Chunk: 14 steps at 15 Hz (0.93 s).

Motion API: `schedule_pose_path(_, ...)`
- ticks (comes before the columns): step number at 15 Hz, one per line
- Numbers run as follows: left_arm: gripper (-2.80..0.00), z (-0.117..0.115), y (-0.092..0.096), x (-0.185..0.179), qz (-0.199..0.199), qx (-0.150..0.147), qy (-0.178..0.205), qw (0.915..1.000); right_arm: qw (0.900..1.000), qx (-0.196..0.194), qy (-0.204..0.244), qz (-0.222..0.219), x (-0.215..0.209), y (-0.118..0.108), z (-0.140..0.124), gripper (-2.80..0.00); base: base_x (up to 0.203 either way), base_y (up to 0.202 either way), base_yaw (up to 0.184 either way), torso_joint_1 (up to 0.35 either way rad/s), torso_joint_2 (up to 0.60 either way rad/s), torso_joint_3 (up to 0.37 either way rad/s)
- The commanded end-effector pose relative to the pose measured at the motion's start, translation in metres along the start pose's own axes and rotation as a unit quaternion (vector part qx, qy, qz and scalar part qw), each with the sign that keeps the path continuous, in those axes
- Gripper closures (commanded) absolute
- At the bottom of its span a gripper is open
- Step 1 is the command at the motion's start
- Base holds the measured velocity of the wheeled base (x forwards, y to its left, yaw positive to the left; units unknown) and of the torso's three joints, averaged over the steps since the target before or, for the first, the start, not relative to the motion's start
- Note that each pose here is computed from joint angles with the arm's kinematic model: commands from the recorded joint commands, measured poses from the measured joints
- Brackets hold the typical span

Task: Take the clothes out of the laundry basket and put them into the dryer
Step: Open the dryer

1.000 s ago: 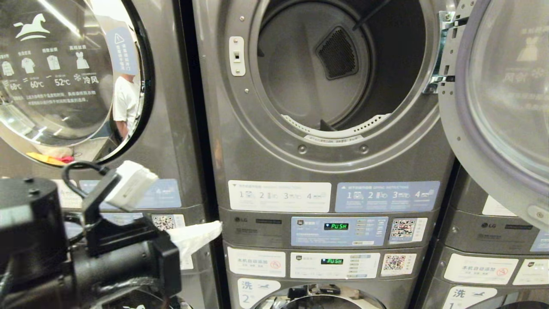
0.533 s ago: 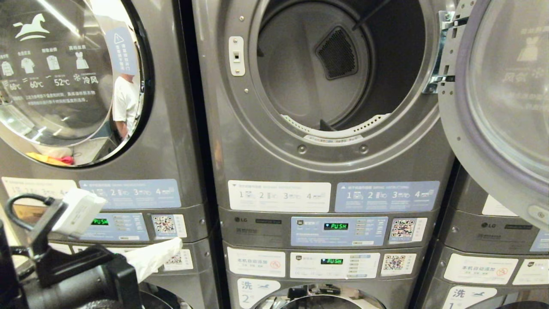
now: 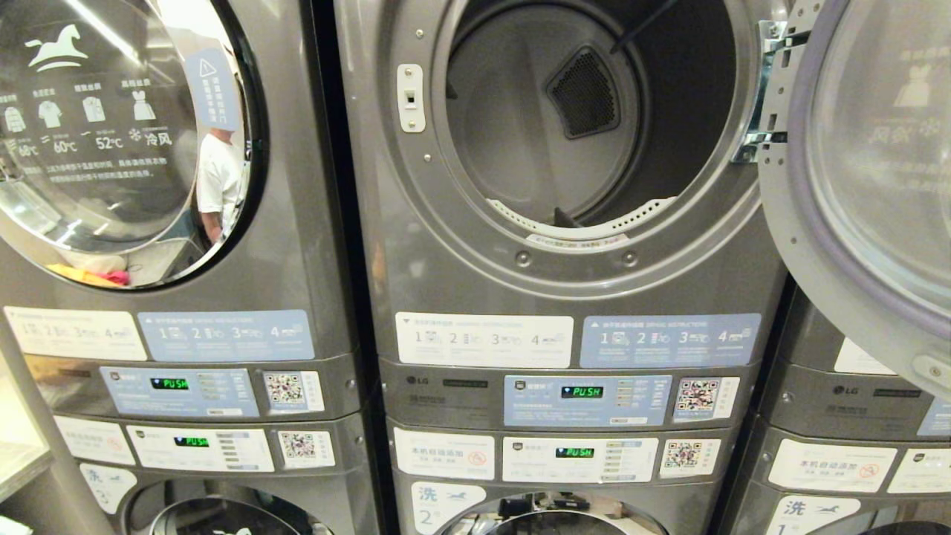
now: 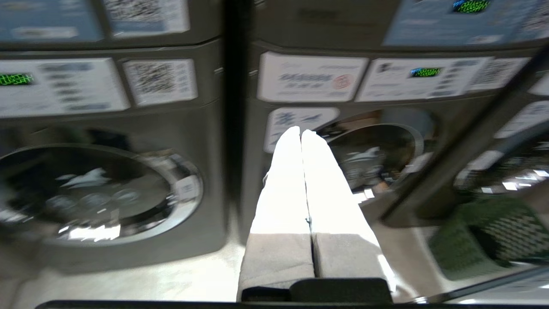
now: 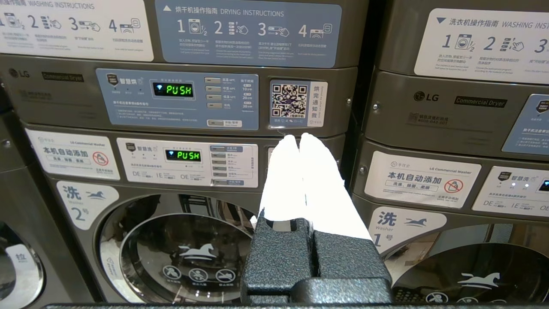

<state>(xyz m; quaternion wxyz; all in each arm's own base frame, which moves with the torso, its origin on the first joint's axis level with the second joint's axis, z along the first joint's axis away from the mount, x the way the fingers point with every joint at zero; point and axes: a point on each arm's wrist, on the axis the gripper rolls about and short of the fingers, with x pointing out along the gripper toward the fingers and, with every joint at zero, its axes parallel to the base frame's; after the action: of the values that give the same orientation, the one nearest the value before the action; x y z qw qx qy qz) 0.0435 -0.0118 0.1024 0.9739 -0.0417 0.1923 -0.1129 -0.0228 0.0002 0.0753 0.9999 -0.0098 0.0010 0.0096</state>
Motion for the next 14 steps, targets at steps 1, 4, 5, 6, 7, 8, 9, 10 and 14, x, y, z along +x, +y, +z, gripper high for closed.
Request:
schedule_pose_path(1, 0.0, -0.011, 0.003, -0.016, 0.025, 0.019, -0.04, 0.9987, 1.0, 0.0, -0.001, 0.001, 0.0, 0.0, 0.0, 0.0, 0.0, 0.0, 0.0, 0.0, 0.0, 0.0)
schedule_pose_path(4, 0.0, -0.022, 0.006, -0.034, 0.068, 0.081, -0.098, 0.9895, 1.0, 0.0, -0.001, 0.0, 0.0, 0.0, 0.0, 0.0, 0.0, 0.0, 0.0, 0.0, 0.0, 0.0)
schedule_pose_path(5, 0.0, -0.023, 0.006, -0.037, 0.079, 0.097, -0.119, 0.9849, 1.0, 0.0, -0.001, 0.0, 0.0, 0.0, 0.0, 0.0, 0.0, 0.0, 0.0, 0.0, 0.0, 0.0)
schedule_pose_path(6, 0.0, -0.02, 0.007, -0.038, 0.098, 0.105, -0.137, 0.9801, 1.0, 0.0, -0.001, 0.0, 0.0, 0.0, 0.0, 0.0, 0.0, 0.0, 0.0, 0.0, 0.0, 0.0)
schedule_pose_path(7, 0.0, -0.018, 0.007, -0.038, 0.108, 0.102, -0.14, 0.9789, 1.0, 0.0, -0.001, 0.0, 0.0, 0.0, 0.0, 0.0, 0.0, 0.0, 0.0, 0.0, 0.0, 0.0)
schedule_pose_path(8, 0.0, -0.016, 0.007, -0.035, 0.117, 0.096, -0.13, 0.9798, 1.0, 0.0, -0.001, 0.0, 0.0, 0.0, 0.0, 0.0, 0.0, 0.0, 0.0, 0.0, 0.0, 0.0)
schedule_pose_path(9, 0.0, -0.017, 0.008, -0.033, 0.119, 0.091, -0.114, 0.9821, 1.0, 0.0, -0.001, 0.001, 0.0, 0.0, 0.0, 0.0, 0.0, 0.0, 0.0, 0.0, 0.0, 0.0)
schedule_pose_path(10, 0.0, -0.019, 0.008, -0.034, 0.113, 0.089, -0.109, 0.9836, 1.0, 0.0, -0.001, 0.001, 0.0, 0.0, 0.0, 0.0, 0.0, 0.0, 0.0, 0.0, 0.0, 0.0)
schedule_pose_path(14, 0.0, -0.027, 0.005, -0.036, 0.026, 0.05, -0.105, 0.9929, 1.0, 0.0, -0.001, 0.001, 0.0, 0.0, 0.0, 0.0, 0.0, 0.0, 0.0, 0.0, 0.0, 0.0)
